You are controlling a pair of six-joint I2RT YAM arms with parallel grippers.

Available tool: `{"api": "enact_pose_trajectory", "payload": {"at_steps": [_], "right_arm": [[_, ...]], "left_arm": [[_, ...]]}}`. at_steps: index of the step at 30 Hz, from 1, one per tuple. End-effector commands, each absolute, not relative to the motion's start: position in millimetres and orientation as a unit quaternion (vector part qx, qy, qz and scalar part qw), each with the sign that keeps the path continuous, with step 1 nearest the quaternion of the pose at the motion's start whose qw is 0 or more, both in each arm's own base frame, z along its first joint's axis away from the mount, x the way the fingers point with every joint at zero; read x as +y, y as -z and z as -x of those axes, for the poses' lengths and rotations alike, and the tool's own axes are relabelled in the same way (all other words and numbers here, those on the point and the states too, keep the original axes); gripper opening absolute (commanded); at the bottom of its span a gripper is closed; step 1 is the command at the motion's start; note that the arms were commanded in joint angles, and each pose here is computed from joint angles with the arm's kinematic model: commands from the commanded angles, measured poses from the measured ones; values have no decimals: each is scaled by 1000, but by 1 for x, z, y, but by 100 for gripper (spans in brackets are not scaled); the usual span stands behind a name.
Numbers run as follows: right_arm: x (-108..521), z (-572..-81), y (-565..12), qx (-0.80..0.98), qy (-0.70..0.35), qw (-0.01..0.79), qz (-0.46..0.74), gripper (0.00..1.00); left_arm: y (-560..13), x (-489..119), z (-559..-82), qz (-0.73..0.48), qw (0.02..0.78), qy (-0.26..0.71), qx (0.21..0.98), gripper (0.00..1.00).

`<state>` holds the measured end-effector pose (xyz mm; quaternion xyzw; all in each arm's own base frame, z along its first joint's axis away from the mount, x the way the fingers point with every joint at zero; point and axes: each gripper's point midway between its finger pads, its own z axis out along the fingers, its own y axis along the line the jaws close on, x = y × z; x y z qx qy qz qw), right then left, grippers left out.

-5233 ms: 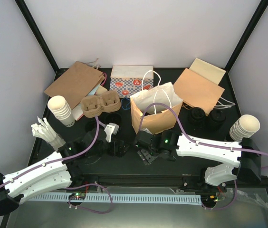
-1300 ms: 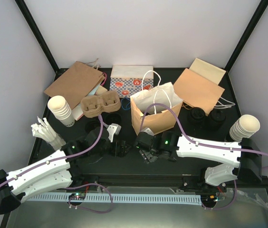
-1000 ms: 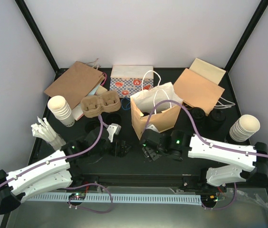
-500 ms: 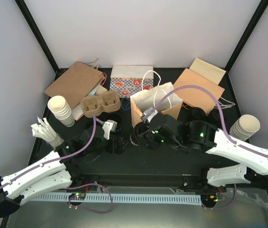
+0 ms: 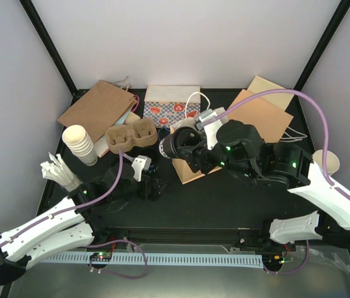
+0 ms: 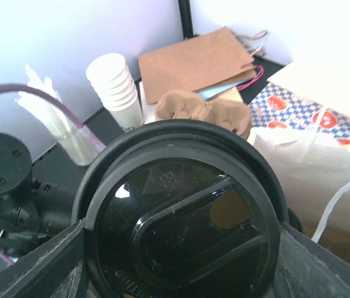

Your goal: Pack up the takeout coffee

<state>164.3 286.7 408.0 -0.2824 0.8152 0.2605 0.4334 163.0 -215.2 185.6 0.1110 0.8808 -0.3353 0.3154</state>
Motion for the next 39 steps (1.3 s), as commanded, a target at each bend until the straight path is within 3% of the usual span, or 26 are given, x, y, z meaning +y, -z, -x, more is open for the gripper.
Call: {"api": "enact_pose_trajectory", "payload": {"at_steps": [1,11,26,39], "right_arm": [[271,-181,-436,803,-232,484,258,73],[216,-221,-441,821,-108,527,191,73],[141,-243,-442,825,-30,556,94,73],[157,-253,-387,857,0,499,127,73]], "left_arm": [[-210,-209,-168,-110,344,334,871,99],[-245,-203,-186,-125,381,300,865,99],[-320,-233,-269,-172,441,271,838,99],[-314,-260,-310,-221,428,225,847,99]]}}
